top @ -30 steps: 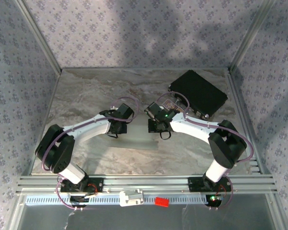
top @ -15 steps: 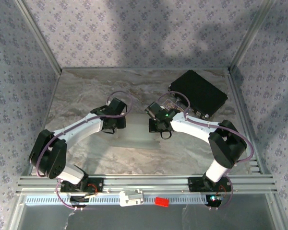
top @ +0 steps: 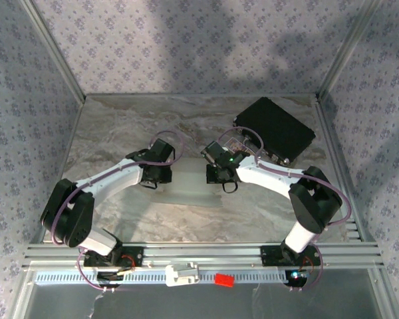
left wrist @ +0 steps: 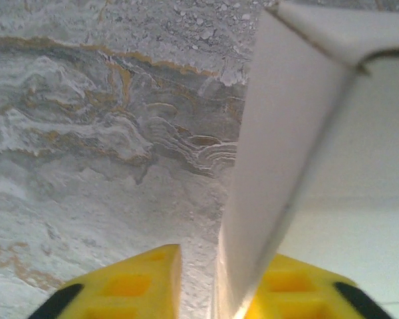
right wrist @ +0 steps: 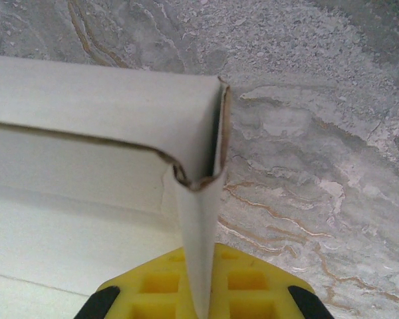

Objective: Fold the paper box

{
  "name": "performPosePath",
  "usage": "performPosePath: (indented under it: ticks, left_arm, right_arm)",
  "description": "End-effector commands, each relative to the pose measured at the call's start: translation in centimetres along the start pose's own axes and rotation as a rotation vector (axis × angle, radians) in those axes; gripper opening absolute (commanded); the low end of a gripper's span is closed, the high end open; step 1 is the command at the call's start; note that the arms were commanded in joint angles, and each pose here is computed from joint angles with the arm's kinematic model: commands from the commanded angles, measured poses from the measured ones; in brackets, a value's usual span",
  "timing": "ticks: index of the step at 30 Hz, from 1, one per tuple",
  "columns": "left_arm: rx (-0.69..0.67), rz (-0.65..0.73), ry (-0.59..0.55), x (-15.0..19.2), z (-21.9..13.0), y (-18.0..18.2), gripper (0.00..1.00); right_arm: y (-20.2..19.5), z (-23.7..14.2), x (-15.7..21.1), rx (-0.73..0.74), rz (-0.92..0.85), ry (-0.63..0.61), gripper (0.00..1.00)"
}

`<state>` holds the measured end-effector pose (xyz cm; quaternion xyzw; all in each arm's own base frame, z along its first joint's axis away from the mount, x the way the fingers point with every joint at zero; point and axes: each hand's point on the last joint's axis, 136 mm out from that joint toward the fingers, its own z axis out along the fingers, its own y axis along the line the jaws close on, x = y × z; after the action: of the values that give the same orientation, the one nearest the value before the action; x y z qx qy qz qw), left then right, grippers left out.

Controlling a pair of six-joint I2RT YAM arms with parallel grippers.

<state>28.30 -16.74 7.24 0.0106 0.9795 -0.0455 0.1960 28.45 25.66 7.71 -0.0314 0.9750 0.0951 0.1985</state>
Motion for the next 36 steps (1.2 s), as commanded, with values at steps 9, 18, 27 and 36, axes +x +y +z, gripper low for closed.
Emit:
performPosePath:
  ticks: [9, 18, 27, 36]
  left_arm:
    - [-0.306, 0.032, -0.033, -0.7, -0.3, 1.6, 0.00]
    - [-0.502, 0.051, -0.056, -1.2, -1.1, -0.6, 0.23]
    - [-0.168, -0.119, -0.198, -8.3, -9.1, -3.1, 0.66]
    - [-0.119, -0.385, -0.482, -15.3, -20.5, 3.6, 0.68]
  right_arm:
    - [0.6, 0.2, -0.3, 0.001, 0.062, 0.046, 0.00]
    - [0.9, 1.3, 0.9, 0.043, 0.163, 0.156, 0.00]
    - [-0.8, 1.7, 1.6, 0.118, 0.337, 0.264, 0.00]
    - [0.1, 1.1, 2.8, 0.142, 0.888, 0.470, 0.00]
